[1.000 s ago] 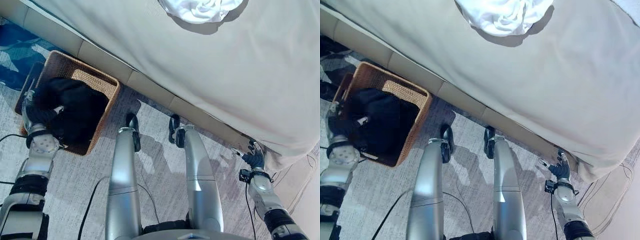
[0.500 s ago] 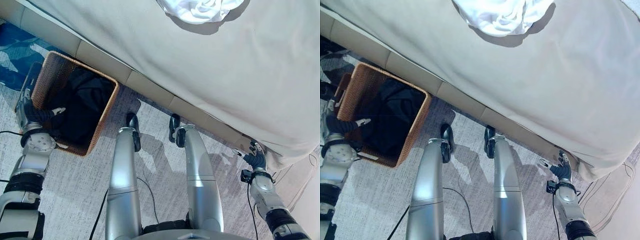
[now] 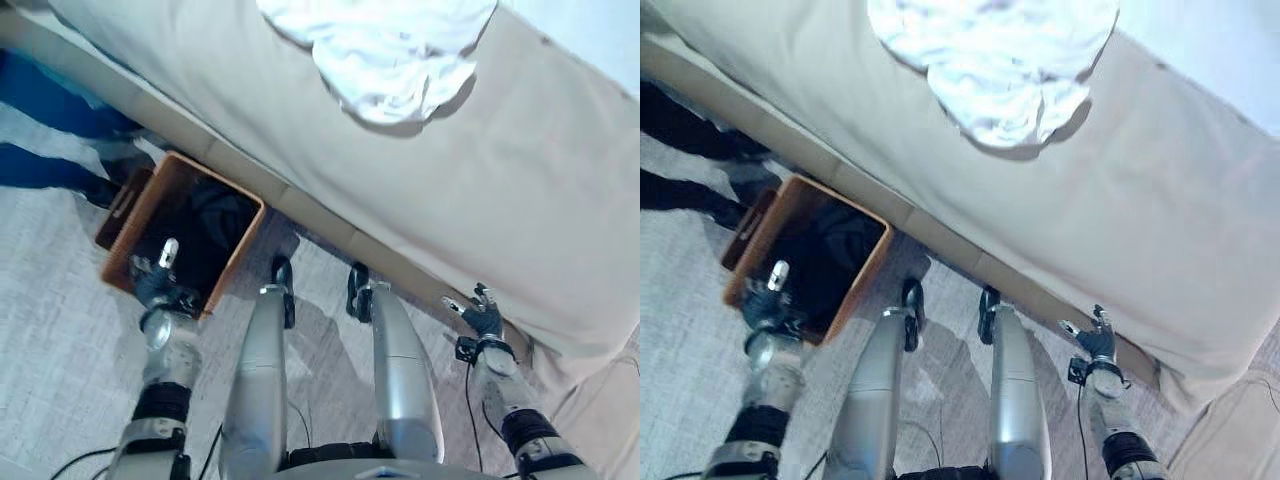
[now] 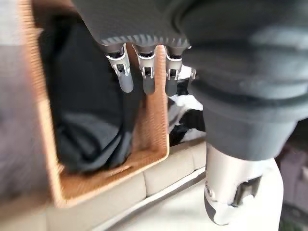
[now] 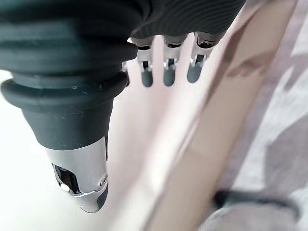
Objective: Pick up clothes into the bucket
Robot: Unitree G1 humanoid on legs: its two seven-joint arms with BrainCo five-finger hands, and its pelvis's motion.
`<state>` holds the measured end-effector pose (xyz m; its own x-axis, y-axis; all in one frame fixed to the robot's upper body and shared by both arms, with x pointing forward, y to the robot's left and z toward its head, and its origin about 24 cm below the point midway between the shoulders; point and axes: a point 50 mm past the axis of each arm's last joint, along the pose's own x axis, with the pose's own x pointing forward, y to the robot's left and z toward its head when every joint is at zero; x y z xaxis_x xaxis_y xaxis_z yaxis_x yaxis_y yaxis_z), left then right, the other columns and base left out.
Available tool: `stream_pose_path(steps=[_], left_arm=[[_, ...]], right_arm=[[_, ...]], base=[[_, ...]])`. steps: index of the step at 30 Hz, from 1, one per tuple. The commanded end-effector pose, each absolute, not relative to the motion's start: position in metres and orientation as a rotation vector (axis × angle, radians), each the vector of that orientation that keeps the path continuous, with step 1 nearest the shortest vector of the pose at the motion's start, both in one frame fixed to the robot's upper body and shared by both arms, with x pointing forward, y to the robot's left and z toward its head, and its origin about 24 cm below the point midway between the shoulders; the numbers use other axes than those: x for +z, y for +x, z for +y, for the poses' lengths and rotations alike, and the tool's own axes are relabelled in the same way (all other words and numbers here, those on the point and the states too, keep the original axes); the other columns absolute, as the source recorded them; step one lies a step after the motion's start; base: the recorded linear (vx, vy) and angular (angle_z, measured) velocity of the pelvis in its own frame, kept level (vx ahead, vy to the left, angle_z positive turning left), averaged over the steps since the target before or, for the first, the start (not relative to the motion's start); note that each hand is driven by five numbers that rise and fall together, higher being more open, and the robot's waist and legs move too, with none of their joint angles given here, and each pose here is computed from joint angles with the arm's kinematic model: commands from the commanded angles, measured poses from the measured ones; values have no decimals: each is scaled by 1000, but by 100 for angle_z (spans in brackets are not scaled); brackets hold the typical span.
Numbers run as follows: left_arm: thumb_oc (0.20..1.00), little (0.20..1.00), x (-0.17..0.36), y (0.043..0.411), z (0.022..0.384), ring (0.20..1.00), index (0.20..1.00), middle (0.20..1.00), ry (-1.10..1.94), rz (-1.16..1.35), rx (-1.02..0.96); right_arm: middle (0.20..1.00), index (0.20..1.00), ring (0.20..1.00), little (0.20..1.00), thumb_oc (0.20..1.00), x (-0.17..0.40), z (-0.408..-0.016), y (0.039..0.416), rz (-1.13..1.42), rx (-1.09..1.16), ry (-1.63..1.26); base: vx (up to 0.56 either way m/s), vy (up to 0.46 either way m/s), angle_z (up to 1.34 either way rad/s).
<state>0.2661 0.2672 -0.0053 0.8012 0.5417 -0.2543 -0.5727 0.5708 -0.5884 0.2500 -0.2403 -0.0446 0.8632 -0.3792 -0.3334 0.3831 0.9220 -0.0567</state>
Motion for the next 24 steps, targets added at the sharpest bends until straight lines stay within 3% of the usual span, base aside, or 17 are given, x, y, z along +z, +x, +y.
stream_pose_path(steps=[1,8,10,16,24], left_arm=[[1000,1000,-5,268,257,1000,1000,1000,-666,13,559],[1000,1000,-81,220,224,1000,1000,1000,-298,428,506],[1000,1000,-102,196,214,1000,1000,1000,-108,565,454],[1000,1000,-113,174,190,1000,1000,1000,109,611,223],[1000,1000,-109,166,187,1000,1000,1000,171,589,78]], right_arm=[[1000,1000,1000,1000,1000,-35,-266,247,299,-459,-22],[1000,1000,1000,1000,1000,-10,-252,263,164,-372,-140],[1000,1000,1000,1000,1000,24,-252,278,22,-332,-373],[1000,1000,1000,1000,1000,101,-261,323,-219,-382,-769],[1000,1000,1000,1000,1000,194,-287,379,-252,-546,-976]], base=[[76,-115,14],[118,-136,10],[83,-97,10],[2,-57,7],[-19,-32,19]])
